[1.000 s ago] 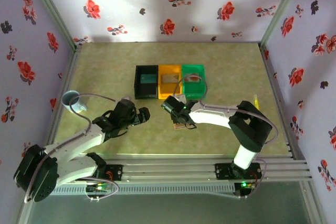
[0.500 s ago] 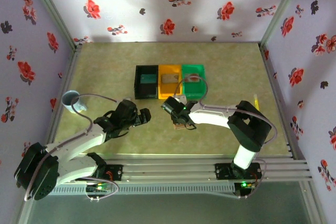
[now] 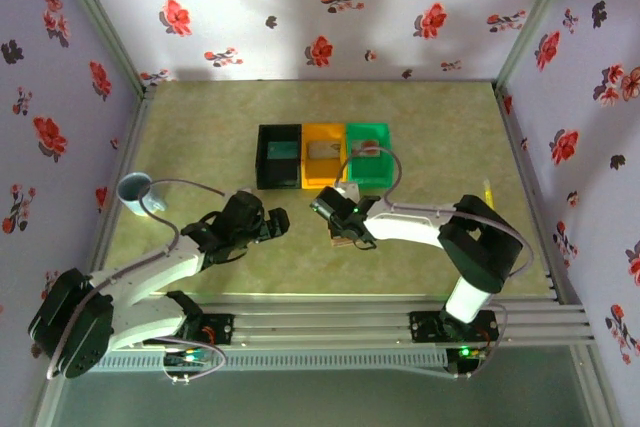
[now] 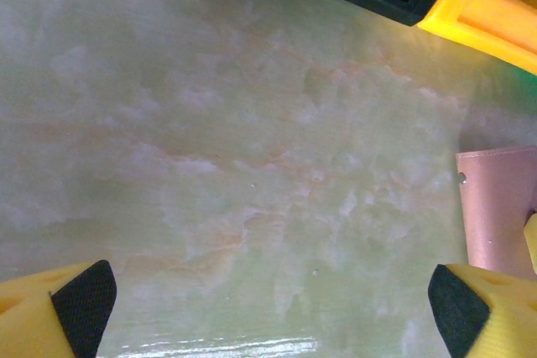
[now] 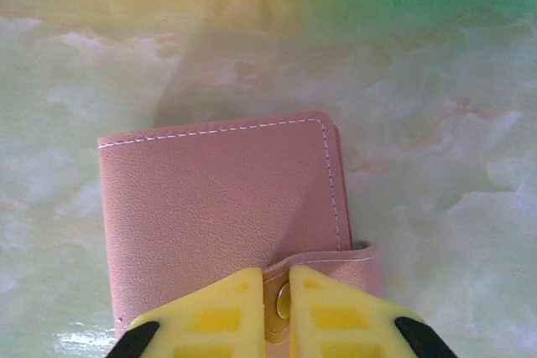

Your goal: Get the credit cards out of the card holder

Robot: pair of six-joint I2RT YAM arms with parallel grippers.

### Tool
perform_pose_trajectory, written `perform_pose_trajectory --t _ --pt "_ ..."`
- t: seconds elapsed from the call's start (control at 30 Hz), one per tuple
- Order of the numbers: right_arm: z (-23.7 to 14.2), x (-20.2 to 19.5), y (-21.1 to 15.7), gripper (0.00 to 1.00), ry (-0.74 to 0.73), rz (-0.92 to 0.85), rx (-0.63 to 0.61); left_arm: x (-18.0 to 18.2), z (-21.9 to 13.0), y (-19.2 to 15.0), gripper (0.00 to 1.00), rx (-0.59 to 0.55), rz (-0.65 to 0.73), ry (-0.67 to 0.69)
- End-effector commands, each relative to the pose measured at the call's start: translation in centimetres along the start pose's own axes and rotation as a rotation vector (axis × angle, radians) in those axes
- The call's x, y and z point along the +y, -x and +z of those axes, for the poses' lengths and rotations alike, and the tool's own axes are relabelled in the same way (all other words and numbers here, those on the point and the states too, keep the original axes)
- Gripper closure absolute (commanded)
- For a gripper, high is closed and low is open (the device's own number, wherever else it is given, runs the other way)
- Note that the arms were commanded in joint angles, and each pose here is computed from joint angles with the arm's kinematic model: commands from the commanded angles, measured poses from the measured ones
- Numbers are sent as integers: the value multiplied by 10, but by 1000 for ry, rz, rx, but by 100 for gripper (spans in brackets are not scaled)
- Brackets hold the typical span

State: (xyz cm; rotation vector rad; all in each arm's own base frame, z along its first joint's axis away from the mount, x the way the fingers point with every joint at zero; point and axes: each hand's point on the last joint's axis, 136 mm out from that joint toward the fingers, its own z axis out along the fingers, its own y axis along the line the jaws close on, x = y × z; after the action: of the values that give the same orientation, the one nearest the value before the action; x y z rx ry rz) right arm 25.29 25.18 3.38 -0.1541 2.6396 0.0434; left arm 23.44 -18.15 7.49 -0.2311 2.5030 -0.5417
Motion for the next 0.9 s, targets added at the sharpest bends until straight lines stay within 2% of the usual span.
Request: perform_pose_trajectory --t 0.0,0.13,0.4,0.67,0.87 --pt "3 -15 -24 89 -43 -17 75 5 4 -5 0 0 -12 20" --pt "-5 -11 -24 92 -1 -14 83 3 4 -5 0 1 -13 16" --pt "-30 -6 -4 100 55 -41 24 0 2 -3 0 -6 -14 7" --pt "-48 3 5 100 129 -53 4 -3 -2 0 0 -20 -21 -8" --pt "-72 17 17 100 214 -58 -13 -1 -17 9 0 -90 -59 -29"
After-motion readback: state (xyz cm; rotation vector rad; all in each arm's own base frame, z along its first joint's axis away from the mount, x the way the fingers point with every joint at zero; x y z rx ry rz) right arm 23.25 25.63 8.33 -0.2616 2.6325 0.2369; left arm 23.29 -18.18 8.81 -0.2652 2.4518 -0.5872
